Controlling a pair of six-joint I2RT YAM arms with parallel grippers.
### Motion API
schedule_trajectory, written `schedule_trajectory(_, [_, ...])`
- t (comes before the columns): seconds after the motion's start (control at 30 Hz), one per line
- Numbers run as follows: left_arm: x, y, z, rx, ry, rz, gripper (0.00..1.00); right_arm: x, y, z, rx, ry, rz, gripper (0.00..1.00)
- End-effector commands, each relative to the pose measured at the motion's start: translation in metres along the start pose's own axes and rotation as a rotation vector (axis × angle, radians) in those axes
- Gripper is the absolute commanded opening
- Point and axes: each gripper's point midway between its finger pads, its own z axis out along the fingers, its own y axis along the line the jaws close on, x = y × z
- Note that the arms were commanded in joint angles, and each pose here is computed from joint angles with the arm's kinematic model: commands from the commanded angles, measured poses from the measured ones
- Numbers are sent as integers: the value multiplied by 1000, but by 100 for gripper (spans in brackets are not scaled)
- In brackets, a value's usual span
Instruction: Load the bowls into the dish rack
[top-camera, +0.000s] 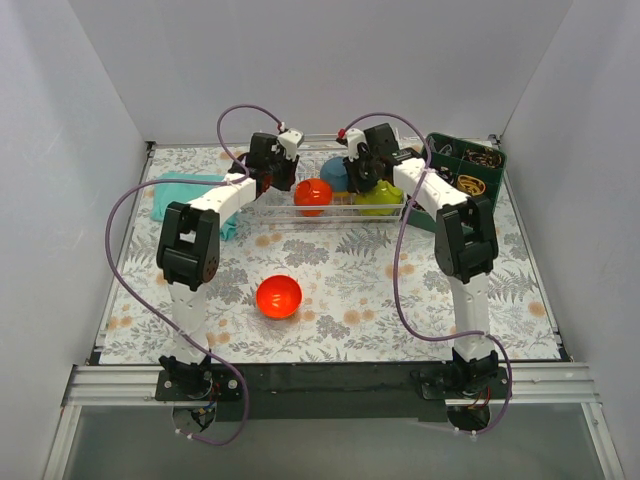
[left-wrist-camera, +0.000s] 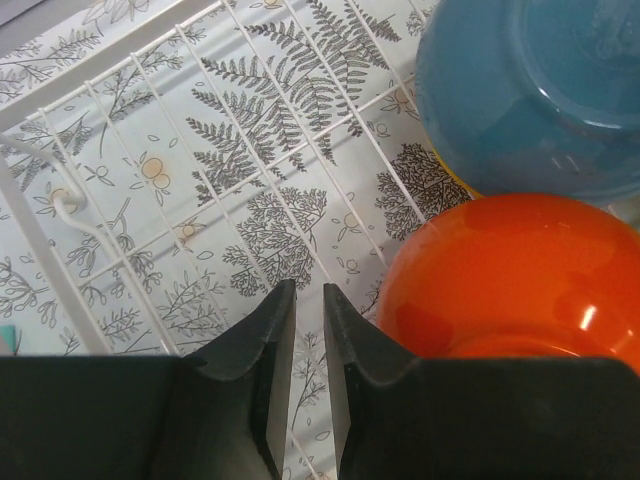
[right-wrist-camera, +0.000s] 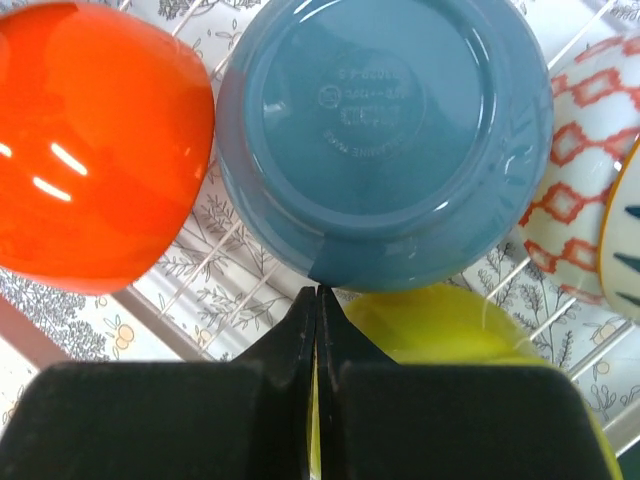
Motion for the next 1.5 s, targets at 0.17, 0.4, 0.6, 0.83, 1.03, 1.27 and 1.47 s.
schedule_trajectory(0.17, [-21,-12,12,41,-51,-10,17,-39,-14,17,51,-85,-26,1])
schedule_trajectory(0.4, [-20,-24,19,73,-49,-16,17,-42,-16,12,69,-91,-29,1])
schedule_trajectory(0.6, [-19,-44,20,120,-41,-28,17,-50,-11,-21,86,-118,-48,1])
schedule_trajectory(0.83, [-21,-77,16,177,-38,-27,16,-59,-4,-47,97,-152,-32,1])
schedule_trajectory(1.03, [-21,-78,19,136,-35,-22,16,-59,-2,-59,111,-161,-40,1])
schedule_trajectory(1.27, [-55,-39,-40,-41,-118,-23,34,-68,11,-86,85,-202,-73,5])
schedule_trajectory(1.47, [-90,-37,-126,-59,-266,56,57,-72,27,-119,65,-241,-110,39])
